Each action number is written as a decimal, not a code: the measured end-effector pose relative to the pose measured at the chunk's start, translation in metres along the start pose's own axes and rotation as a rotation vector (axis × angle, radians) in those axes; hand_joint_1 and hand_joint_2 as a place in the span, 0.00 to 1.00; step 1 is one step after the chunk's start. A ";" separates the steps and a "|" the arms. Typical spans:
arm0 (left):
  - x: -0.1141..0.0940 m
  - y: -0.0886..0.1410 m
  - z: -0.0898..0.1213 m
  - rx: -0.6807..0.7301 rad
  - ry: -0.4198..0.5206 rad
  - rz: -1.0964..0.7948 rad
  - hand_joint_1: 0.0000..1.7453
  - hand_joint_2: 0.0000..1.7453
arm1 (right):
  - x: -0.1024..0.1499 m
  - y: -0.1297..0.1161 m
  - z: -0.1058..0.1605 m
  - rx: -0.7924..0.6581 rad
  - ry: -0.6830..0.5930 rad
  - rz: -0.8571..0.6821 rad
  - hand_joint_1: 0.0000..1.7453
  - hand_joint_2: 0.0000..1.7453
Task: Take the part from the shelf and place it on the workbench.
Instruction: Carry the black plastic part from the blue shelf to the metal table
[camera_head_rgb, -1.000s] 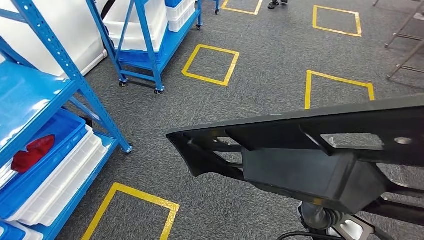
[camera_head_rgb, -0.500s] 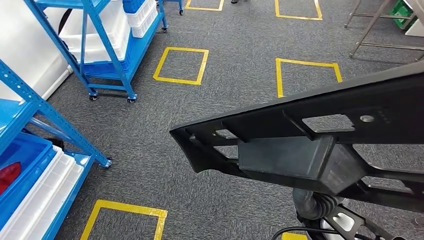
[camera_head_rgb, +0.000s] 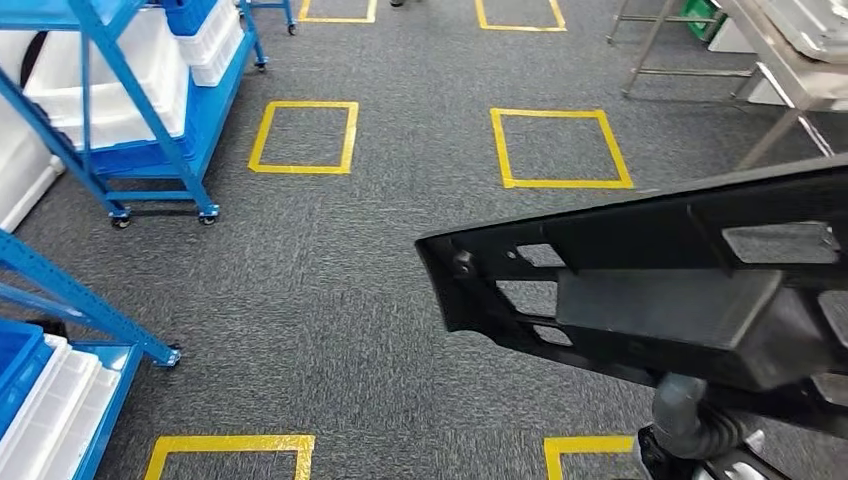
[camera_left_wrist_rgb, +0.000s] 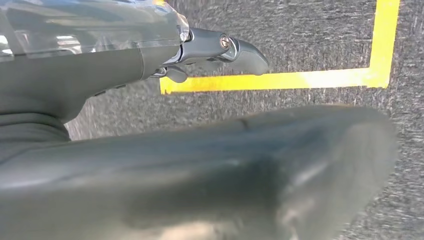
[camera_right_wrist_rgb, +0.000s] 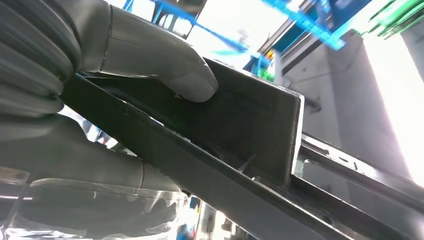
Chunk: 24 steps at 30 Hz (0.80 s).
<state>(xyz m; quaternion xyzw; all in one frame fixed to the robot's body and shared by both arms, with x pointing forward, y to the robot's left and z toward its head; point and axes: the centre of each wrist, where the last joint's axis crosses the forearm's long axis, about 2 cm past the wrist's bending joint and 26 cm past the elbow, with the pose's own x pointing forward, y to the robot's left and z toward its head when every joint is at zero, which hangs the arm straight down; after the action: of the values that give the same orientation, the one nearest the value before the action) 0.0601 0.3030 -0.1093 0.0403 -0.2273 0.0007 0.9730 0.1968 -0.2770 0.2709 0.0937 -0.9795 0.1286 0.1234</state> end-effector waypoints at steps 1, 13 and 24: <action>-0.002 0.001 0.001 0.005 -0.002 0.005 0.00 0.00 | 0.002 -0.001 0.001 0.000 0.004 0.008 1.00 1.00; -0.003 0.015 0.000 0.147 -0.025 0.193 0.00 0.00 | -0.011 0.026 -0.021 0.015 -0.075 -0.087 1.00 1.00; -0.010 0.023 0.003 0.174 -0.013 0.218 0.00 0.00 | -0.021 0.034 -0.025 0.005 -0.077 -0.110 1.00 1.00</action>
<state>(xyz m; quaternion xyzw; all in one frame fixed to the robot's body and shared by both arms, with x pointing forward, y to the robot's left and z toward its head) 0.0495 0.3261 -0.1097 0.0996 -0.2355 0.1259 0.9585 0.2146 -0.2348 0.2815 0.1527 -0.9766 0.1204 0.0921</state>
